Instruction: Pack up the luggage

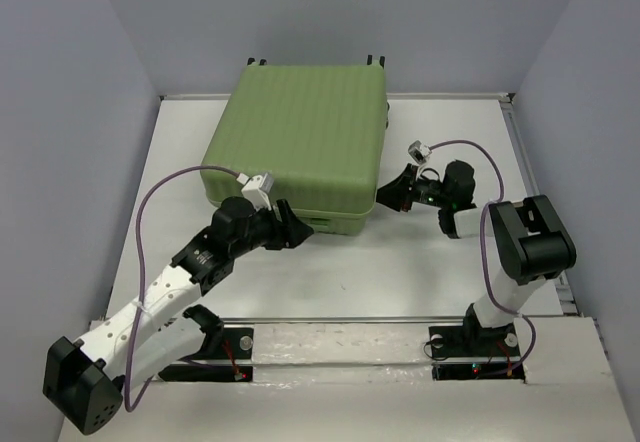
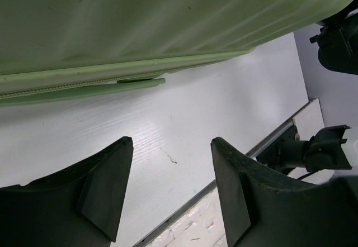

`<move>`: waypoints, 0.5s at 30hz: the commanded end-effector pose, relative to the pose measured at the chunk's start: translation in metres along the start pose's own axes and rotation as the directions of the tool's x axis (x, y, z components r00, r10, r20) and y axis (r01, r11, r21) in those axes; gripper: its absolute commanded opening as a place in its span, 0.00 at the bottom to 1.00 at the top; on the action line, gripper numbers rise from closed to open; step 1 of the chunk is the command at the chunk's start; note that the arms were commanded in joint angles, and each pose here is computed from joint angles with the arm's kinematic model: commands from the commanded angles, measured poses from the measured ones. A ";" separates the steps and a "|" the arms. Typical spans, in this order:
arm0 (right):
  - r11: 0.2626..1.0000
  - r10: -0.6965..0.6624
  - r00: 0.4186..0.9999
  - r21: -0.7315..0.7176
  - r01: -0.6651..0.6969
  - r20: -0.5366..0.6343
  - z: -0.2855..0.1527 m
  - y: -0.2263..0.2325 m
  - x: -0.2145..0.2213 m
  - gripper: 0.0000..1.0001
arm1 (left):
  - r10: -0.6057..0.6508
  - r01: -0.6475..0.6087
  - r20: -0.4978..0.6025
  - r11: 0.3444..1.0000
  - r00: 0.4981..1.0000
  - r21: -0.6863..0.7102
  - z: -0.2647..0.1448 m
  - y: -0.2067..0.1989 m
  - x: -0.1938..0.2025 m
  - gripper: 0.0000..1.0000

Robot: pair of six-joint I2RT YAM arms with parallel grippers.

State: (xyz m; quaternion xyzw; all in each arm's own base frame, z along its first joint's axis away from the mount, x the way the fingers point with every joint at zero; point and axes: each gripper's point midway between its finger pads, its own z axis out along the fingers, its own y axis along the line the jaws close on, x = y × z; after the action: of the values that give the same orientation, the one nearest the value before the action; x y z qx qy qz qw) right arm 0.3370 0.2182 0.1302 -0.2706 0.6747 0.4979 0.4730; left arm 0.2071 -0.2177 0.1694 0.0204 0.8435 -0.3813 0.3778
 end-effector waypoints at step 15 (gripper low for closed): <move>0.999 -0.028 0.982 0.039 0.021 0.185 -0.001 0.002 -0.028 0.07 | 0.099 -0.107 0.062 0.981 0.993 0.159 0.036 -0.067 -0.019 0.68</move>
State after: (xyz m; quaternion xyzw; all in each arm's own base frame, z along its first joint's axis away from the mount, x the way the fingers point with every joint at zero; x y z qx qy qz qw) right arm 0.3404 0.2190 0.1308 -0.2369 0.6618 0.5244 0.4805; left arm 0.1967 -0.2606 0.1675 0.0745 0.8354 -0.4066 0.3623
